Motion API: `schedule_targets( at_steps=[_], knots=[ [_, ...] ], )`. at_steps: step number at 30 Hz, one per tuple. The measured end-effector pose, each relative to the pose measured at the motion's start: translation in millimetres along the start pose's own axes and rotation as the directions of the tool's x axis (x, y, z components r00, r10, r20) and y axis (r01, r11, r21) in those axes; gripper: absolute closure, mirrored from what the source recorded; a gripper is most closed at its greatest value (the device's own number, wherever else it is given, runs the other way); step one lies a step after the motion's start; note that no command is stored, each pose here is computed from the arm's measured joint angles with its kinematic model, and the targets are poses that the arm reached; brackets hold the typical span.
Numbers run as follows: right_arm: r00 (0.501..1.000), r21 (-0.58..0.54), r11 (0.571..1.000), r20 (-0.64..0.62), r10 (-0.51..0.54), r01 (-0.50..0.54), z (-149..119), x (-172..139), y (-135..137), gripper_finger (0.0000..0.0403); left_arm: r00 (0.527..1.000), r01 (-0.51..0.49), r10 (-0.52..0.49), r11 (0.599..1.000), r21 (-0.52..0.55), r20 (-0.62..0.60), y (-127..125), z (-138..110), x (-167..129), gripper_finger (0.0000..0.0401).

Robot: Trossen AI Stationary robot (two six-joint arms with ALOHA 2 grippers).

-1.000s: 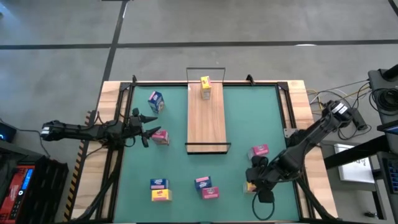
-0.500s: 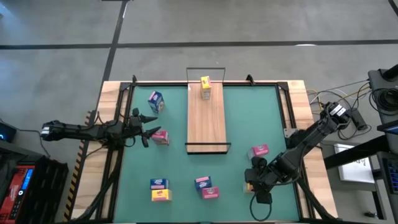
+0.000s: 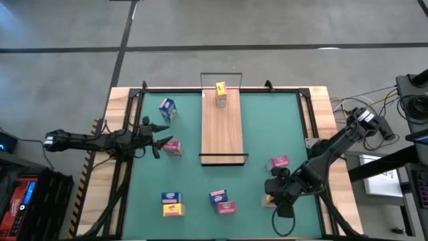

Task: Stack cereal on shelf
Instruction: Put the right yellow cereal box on the shelf aligned with the other yellow cereal box

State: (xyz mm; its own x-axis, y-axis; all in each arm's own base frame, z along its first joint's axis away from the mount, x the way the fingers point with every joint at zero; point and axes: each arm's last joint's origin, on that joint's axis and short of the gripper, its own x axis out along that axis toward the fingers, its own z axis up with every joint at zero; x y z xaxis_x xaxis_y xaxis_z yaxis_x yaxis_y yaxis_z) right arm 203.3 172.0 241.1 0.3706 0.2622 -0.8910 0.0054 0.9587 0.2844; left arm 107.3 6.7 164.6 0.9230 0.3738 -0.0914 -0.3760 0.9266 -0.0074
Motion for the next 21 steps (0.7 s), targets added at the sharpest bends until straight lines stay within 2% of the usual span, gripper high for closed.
schedule_targets(
  at_steps=[8, 12, 17, 21],
  knots=[
    [0.988, 0.019, 0.997, 0.137, -0.07, 0.068, 1, -33, -15, 0.0251, 1.0, 0.0, 0.0, 1.0, 0.0, 0.0, 0, 0, 0, 0.0183],
    [0.97, 0.008, 0.989, 0.196, -0.144, 0.145, 1, -47, -27, 0.0249, 1.0, 0.0, 0.0, 1.0, 0.0, 0.0, 0, 0, 0, 0.0183],
    [0.921, 0.025, 0.958, 0.271, -0.28, 0.285, 5, -59, -44, 0.0248, 1.0, 0.0, 0.0, 1.0, 0.0, 0.0, 0, 0, 0, 0.0183],
    [0.875, 0.088, 0.928, 0.31, -0.372, 0.363, 9, -66, -58, 0.0246, 1.0, 0.0, 0.0, 1.0, 0.0, 0.0, 0, 0, 0, 0.0183]
  ],
)
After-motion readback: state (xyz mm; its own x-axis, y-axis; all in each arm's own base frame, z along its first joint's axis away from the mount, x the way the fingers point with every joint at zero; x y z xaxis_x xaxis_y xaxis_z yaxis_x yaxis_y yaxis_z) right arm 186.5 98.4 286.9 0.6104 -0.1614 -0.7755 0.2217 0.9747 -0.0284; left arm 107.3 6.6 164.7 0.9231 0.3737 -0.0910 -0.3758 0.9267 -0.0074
